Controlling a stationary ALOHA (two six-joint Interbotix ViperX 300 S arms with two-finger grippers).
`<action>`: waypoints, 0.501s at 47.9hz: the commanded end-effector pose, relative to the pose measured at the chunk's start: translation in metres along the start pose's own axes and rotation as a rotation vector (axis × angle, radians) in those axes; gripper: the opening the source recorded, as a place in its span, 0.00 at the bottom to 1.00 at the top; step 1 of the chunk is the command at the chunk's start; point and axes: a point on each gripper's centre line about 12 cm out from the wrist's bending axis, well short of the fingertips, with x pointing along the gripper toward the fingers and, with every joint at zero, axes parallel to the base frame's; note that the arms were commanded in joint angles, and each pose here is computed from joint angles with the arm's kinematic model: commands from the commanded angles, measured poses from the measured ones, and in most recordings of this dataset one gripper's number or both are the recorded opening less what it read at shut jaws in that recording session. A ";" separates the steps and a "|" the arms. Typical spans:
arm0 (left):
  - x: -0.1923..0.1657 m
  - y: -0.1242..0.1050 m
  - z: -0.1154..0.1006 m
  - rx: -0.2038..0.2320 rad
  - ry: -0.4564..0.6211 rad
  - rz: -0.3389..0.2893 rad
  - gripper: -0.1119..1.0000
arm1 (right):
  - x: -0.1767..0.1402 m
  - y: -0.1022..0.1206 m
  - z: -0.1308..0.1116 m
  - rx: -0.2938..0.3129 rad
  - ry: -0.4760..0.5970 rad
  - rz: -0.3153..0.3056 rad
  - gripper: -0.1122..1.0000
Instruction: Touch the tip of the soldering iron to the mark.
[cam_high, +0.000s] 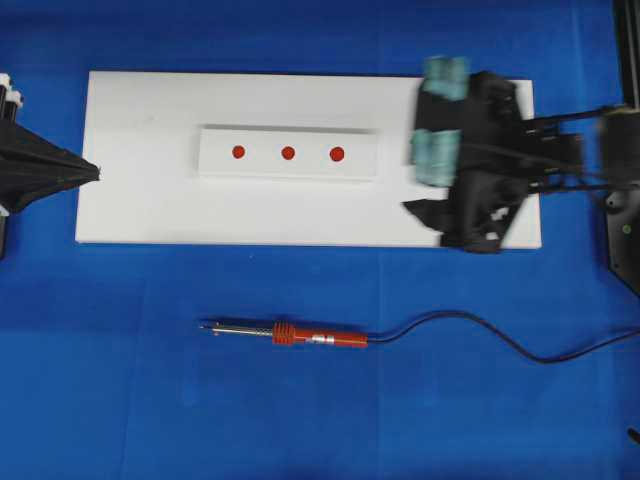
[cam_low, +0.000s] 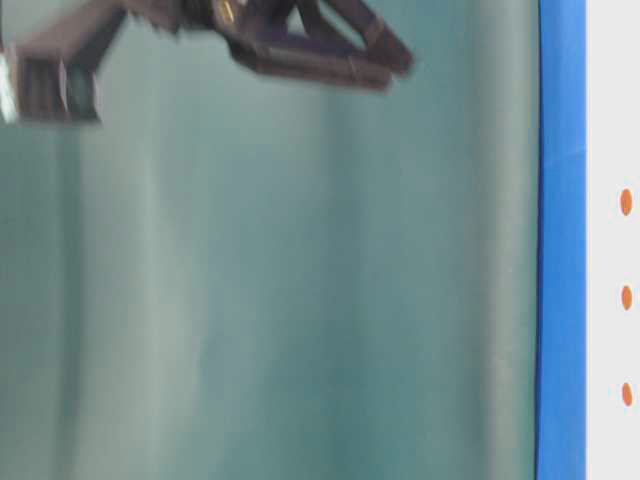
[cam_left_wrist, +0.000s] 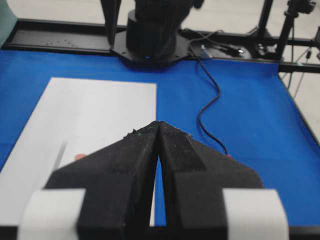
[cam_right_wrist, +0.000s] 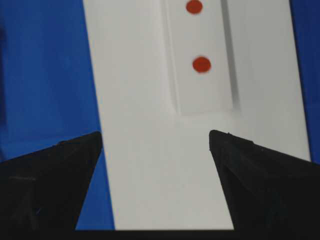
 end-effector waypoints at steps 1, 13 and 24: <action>0.002 0.000 0.003 0.001 -0.009 -0.001 0.10 | -0.027 -0.005 -0.006 0.013 -0.078 0.026 0.83; 0.001 0.000 0.004 0.001 -0.011 -0.001 0.10 | -0.077 -0.023 -0.040 0.044 -0.201 0.059 0.83; 0.002 0.000 0.003 0.001 -0.009 -0.001 0.10 | -0.101 -0.037 -0.077 0.056 -0.297 0.086 0.82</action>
